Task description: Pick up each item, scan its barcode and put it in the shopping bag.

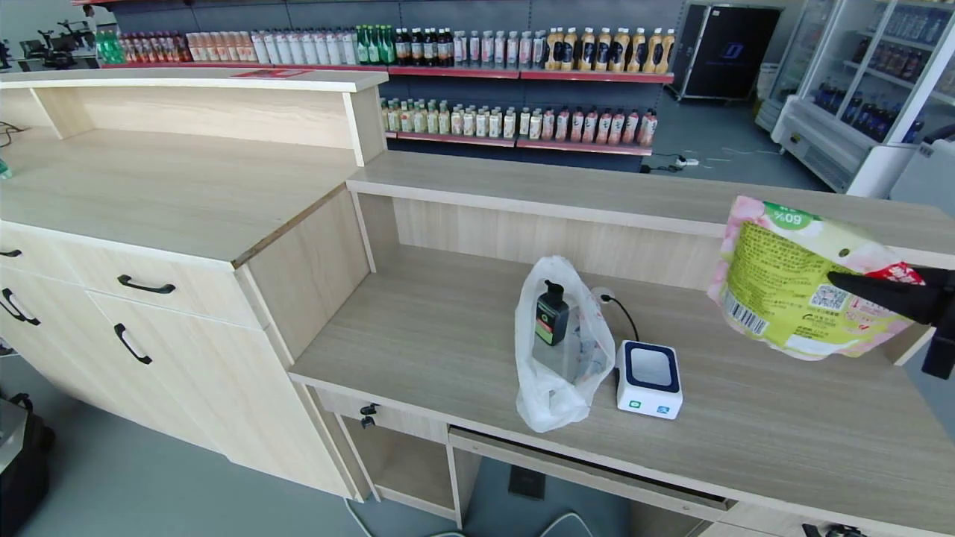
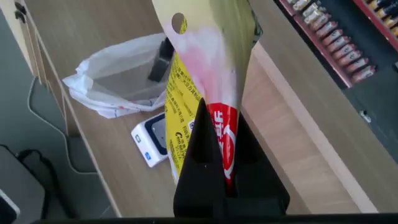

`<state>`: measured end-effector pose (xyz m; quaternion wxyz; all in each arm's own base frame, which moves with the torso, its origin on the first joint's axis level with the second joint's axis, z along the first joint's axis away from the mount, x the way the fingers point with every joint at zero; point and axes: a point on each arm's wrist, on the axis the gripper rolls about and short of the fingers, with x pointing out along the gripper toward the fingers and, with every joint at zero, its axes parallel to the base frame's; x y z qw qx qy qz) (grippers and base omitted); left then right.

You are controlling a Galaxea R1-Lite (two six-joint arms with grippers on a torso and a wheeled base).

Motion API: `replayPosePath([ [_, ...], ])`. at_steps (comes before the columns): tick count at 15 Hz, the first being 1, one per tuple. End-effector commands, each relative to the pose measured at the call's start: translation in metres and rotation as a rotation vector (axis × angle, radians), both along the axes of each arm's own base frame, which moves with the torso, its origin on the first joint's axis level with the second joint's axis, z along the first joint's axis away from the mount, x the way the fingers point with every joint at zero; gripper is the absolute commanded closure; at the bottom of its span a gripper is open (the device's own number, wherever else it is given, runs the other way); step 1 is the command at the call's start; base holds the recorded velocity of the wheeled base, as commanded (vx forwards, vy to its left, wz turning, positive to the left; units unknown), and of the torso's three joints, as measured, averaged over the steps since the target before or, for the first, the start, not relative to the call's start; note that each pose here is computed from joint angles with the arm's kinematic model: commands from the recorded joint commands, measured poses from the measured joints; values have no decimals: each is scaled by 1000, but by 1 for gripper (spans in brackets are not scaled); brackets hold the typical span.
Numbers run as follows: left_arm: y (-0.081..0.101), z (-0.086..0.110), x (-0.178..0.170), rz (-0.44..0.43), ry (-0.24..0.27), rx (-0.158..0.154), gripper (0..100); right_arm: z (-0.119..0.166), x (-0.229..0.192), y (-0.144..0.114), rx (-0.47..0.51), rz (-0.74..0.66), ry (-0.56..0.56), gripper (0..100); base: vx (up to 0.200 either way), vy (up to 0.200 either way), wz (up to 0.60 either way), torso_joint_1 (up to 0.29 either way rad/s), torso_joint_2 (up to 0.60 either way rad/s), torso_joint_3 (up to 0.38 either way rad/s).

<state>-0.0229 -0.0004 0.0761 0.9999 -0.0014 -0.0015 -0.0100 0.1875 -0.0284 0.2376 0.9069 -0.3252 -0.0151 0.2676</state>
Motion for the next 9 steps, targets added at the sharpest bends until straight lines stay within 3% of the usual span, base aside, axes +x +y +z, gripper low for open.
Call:
replayPosePath([
  [1,0,0,0,0,1,0,0,-26,24,-27,-102,-80,37,100,0,0,0,0,0,0],
  [7,0,0,0,0,1,0,0,-36,49,-39,-415,-35,-167,100,0,0,0,0,0,0],
  [9,0,0,0,0,1,0,0,-39,54,-41,-468,-25,-195,100,0,0,0,0,0,0],
])
